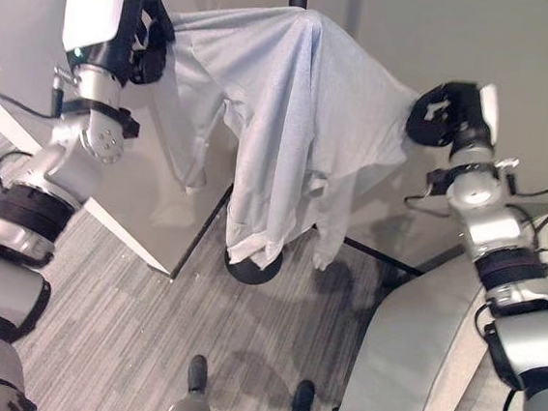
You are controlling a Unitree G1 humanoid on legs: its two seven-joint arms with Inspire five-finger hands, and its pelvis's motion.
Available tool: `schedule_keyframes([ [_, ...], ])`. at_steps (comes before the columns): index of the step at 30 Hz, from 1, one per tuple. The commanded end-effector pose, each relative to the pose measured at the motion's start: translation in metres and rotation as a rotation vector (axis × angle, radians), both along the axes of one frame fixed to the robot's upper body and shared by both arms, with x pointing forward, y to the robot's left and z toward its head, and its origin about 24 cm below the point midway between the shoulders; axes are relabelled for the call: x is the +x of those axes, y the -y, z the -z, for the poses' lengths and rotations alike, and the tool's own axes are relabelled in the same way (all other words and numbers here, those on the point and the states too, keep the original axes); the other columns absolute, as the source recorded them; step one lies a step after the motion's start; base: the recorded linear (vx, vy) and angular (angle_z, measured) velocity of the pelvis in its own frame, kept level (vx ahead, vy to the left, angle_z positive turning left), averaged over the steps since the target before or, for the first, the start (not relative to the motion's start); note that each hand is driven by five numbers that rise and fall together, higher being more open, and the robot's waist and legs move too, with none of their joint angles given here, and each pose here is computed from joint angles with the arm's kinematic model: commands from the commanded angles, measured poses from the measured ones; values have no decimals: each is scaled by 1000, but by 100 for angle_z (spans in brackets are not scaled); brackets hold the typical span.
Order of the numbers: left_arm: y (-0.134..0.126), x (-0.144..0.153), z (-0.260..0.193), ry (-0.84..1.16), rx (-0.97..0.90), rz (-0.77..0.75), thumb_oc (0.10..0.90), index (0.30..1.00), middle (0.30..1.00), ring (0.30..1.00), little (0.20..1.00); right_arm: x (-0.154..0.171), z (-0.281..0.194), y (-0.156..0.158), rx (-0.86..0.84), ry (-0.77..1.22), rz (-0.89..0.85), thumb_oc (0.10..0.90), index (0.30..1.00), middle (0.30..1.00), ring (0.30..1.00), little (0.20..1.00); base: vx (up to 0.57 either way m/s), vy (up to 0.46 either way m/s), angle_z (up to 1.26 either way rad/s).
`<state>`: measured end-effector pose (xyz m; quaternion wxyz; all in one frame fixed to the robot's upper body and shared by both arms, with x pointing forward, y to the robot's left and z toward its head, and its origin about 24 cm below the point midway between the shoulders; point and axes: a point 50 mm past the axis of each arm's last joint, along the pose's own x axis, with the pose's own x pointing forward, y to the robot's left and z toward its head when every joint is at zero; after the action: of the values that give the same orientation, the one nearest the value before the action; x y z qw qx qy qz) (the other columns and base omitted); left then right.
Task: Hang the clothes on the sofa on the clothes rack.
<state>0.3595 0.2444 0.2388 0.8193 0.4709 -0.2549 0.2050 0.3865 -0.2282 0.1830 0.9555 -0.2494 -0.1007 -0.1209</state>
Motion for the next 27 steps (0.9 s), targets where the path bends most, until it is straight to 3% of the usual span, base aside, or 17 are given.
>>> schedule_keyframes([
  [1,-34,-8,-14,113,-279,-54,400,300,300,300,300,-5,-45,25,-9,164,86,800,900,900,900,900,0,0,0],
  [2,-30,-10,-4,104,-350,-17,585,578,578,578,578,-6,-37,19,1,151,60,800,900,900,900,900,0,0,0],
  [3,-25,-11,11,81,-421,18,800,900,900,900,900,-8,-31,15,26,147,35,800,900,900,900,900,58,3,2],
  [4,-10,-14,41,2,-561,128,800,900,900,900,900,-15,-25,12,39,157,-10,800,900,900,900,900,53,3,5],
  [6,-6,-16,49,-19,-590,154,800,900,900,900,900,-18,-24,11,48,164,-20,800,900,900,900,900,23,3,2],
  [16,-11,-32,71,-109,-594,204,800,900,900,900,900,-46,-39,29,77,306,-30,800,900,900,900,900,17,7,2],
  [24,-53,-103,161,-401,-544,-6,800,900,900,900,900,-111,53,53,-41,-7,-84,800,900,900,900,900,5,31,-7],
  [25,-54,-120,199,-500,-651,-78,800,900,900,900,900,-125,96,48,51,-142,-82,800,900,900,900,900,-18,28,-3],
  [26,-54,-120,199,-500,-650,-78,800,900,900,900,900,-125,97,48,51,-142,-82,800,900,900,900,900,-24,36,-2],
  [27,-54,-138,227,-607,-664,-134,800,900,900,900,900,-141,130,45,111,-253,-70,800,900,900,900,900,-12,27,-5],
])
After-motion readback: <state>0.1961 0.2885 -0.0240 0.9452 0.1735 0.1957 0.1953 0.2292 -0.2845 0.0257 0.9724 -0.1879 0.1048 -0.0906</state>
